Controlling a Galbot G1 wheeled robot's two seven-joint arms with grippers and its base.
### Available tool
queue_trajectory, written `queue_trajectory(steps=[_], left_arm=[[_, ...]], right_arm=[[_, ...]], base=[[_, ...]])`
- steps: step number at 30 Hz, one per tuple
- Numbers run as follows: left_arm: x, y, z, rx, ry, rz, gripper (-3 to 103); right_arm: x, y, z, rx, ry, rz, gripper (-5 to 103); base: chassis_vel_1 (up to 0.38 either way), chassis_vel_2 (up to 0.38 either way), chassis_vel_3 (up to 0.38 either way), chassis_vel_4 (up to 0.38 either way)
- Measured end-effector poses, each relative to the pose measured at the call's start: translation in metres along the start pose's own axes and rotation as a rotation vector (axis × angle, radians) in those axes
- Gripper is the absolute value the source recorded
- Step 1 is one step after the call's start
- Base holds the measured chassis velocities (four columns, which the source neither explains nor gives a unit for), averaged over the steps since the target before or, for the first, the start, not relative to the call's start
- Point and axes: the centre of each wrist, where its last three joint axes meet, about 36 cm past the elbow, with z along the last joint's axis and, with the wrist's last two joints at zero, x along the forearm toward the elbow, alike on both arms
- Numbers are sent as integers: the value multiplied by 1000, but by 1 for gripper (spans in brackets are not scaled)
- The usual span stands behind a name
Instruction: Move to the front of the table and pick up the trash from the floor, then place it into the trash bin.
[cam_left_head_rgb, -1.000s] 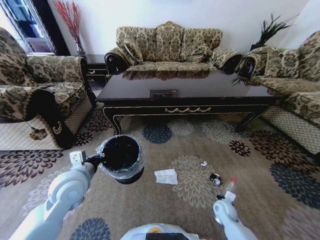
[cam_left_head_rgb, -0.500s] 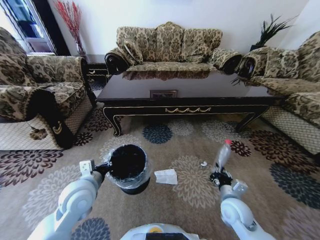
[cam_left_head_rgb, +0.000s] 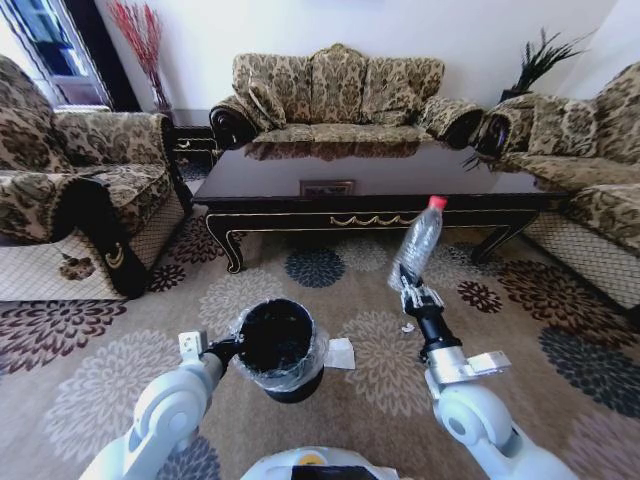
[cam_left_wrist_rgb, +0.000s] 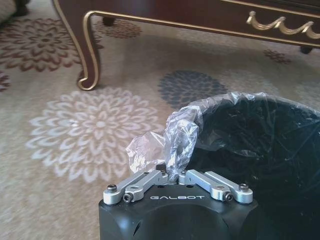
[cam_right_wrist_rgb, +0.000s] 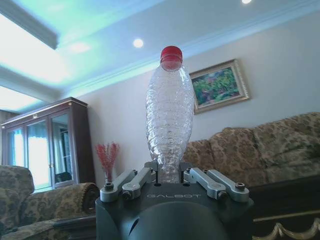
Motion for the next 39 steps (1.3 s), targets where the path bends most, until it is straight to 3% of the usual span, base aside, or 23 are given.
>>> queue_trajectory(steps=[7,14,23,39], left_arm=[[-21,-16,2,-14,26,61,4],[-43,-38,3,-27,53,123,4],[-54,-47,4,-20,73,144,4],[-59,-53,5,-8,83,158,4]], right_arm=[[-10,-2,10,17,-3,-86,19],[1,-2,55,87,40,-204,19],[23,20,77,47,84,-219,19],[54,23,124,110,135,-368,19]], base=[[0,0,0,0],[0,0,0,0],[0,0,0,0],[0,0,0,0]])
